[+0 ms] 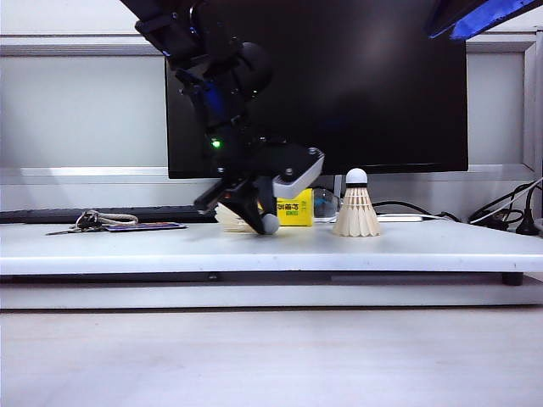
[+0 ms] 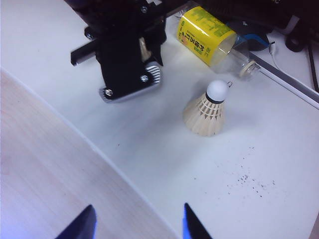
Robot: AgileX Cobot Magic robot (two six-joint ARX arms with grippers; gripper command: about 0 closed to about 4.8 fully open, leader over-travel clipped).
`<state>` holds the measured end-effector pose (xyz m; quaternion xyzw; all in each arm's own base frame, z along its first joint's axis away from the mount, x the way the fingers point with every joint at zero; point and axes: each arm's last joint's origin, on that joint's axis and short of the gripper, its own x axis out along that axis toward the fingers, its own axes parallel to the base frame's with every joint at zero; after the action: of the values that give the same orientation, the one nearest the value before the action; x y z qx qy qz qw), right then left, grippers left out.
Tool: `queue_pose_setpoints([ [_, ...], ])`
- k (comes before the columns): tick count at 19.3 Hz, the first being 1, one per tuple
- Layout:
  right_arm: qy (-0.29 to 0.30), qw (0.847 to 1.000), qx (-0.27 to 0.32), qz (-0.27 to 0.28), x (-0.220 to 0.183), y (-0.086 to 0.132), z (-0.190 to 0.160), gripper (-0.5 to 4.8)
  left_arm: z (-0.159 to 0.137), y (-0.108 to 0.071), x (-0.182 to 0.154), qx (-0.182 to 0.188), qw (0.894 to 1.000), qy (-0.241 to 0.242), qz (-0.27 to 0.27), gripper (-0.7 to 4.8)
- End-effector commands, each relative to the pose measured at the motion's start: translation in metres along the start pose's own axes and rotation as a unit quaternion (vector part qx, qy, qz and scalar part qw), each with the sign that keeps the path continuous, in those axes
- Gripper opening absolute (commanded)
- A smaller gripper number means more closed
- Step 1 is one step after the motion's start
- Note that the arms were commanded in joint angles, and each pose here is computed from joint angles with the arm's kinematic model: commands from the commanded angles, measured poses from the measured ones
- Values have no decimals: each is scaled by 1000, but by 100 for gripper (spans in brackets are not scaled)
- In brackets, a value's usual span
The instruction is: Stack the badminton balls on the table vertically.
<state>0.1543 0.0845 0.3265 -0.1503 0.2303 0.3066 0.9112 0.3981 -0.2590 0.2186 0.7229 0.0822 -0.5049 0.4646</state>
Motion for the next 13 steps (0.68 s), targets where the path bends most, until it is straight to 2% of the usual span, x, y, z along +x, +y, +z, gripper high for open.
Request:
queue_pose_setpoints([
  [1, -6, 1000, 2, -10, -1, -1, 2, 229, 9, 5, -2, -33, 999, -6, 16, 119],
  [2, -4, 1000, 2, -21, -1, -1, 2, 229, 9, 7, -2, -57, 998, -9, 26, 119],
  [4, -1, 999, 17, -44, -2, -3, 2, 229, 9, 13, -6, -129, 990, -24, 52, 119],
  [5, 1, 998, 26, -60, -3, -3, 1, 229, 9, 14, -9, -150, 986, -33, 58, 119],
  [7, 7, 994, 41, -104, -5, -6, 1, 229, 7, 21, -22, -209, 973, -61, 81, 118],
  [8, 9, 991, 49, -124, -7, -7, 0, 229, 5, 26, -34, -240, 962, -80, 98, 119],
  [9, 12, 989, 58, -136, -9, -7, -1, 229, 4, 30, -44, -259, 955, -98, 110, 119],
  [10, 15, 987, 63, -147, -11, -8, -2, 229, 0, 34, -58, -287, 941, -129, 125, 119],
  [11, 17, 986, 66, -154, -14, -10, -4, 229, 0, 39, -70, -311, 926, -166, 135, 119],
  [12, 17, 982, 81, -172, -20, -12, -6, 229, -8, 47, -97, -364, 878, -275, 144, 119],
  [13, 12, 979, 90, -182, -27, -14, -8, 229, -13, 52, -115, -395, 837, -353, 135, 119],
])
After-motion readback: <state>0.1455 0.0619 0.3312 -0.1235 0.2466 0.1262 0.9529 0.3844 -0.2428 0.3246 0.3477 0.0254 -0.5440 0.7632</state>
